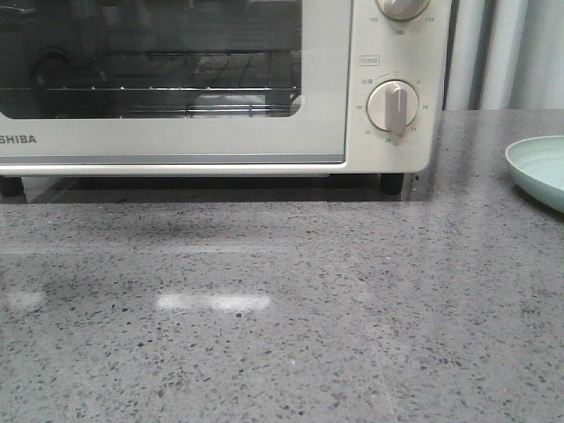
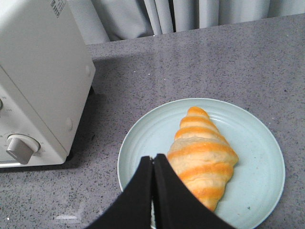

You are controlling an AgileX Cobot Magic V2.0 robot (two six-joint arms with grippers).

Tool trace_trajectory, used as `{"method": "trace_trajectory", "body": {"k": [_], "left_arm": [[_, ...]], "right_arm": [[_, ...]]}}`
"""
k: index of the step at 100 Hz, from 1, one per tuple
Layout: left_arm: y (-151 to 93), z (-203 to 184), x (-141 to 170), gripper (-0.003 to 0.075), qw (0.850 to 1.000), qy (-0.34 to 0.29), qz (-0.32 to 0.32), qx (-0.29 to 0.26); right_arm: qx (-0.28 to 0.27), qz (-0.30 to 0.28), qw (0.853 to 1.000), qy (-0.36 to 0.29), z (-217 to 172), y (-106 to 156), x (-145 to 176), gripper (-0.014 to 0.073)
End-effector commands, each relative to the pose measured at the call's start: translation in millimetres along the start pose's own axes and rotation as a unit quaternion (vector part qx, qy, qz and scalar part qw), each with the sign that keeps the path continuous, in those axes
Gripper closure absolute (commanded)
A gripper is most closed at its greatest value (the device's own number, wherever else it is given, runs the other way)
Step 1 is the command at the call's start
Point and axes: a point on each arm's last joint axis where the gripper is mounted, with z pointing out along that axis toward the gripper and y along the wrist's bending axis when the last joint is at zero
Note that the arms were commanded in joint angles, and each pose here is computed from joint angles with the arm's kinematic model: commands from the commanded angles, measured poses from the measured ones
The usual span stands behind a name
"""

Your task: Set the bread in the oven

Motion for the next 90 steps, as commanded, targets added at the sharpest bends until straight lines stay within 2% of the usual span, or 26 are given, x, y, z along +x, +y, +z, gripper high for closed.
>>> {"method": "trace_trajectory", "body": {"k": [1,20,40,49,62,74,90], "left_arm": [[-1,6,-3,0.0741,1.000,0.004,-0.003,0.003],[-4,10,9,0.0741,0.998,0.061,-0.021,0.015],[-9,-13,17,0.0741,0.997,0.057,-0.042,0.029],[-10,-28,34,0.0742,0.994,0.063,-0.082,0.037],[-15,-51,76,0.0742,0.984,0.079,-0.153,0.052],[-26,-82,90,0.0742,0.976,0.031,-0.193,0.096],[-32,-124,78,0.0742,0.964,-0.077,-0.197,0.160]], "right_arm": [[-0.005,-0.007,0.999,-0.046,-4,2,-16,0.0665],[-0.005,-0.007,0.999,-0.045,-4,2,-16,0.0665],[-0.005,-0.007,0.999,-0.043,-5,2,-16,0.0665],[-0.006,-0.006,0.999,-0.043,-5,2,-16,0.0665],[-0.005,-0.006,0.999,-0.041,-5,2,-15,0.0665],[-0.003,-0.006,1.000,-0.016,-4,2,-11,0.0665],[0.000,-0.007,1.000,0.024,-4,1,-3,0.0665]]}}
